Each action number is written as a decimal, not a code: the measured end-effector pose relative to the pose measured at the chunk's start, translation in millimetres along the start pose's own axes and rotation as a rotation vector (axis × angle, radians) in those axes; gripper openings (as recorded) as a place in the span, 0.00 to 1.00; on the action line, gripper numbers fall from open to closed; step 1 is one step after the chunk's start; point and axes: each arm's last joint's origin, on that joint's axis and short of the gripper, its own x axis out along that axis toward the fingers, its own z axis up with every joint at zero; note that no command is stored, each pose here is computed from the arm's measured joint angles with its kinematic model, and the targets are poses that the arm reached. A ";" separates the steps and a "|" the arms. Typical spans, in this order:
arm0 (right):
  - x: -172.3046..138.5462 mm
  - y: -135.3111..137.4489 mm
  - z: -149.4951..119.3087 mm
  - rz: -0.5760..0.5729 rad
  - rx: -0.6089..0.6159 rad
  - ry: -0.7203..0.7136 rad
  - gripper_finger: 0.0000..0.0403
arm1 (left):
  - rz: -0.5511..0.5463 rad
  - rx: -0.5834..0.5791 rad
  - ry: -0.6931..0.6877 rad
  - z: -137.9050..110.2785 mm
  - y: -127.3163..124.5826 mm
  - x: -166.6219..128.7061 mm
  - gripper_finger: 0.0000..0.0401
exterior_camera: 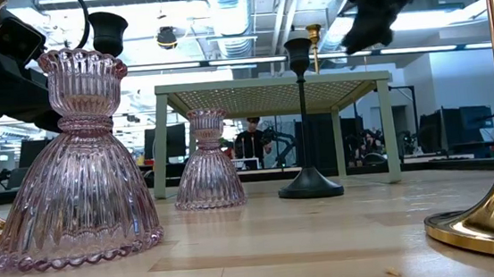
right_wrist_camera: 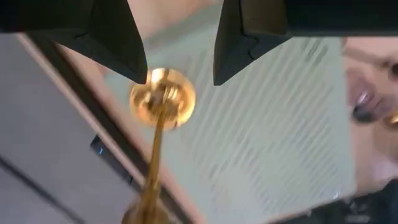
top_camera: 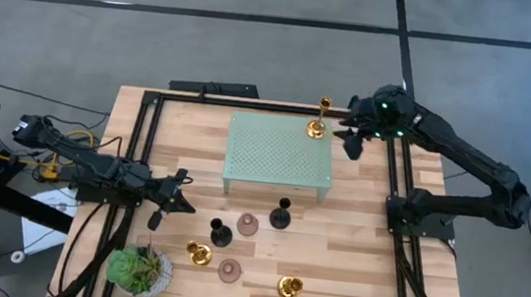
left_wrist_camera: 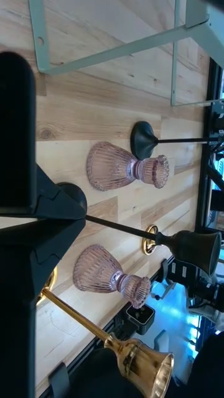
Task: Pick & Place candle stick holders
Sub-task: Put the top black candle holder on the shelf
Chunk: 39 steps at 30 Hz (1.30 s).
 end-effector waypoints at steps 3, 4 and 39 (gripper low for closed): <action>-12.7 12.2 -12.2 0.088 -0.003 0.075 0.40 | 0.000 0.000 0.000 0.0 0.0 0.0 0.02; -16.6 16.8 -16.3 0.128 -0.006 0.100 0.39 | 0.000 0.000 0.000 0.0 0.0 0.0 0.02; 43.3 183.0 -136.5 0.316 -0.105 0.042 0.15 | 0.001 0.000 0.003 -0.3 0.1 0.2 0.02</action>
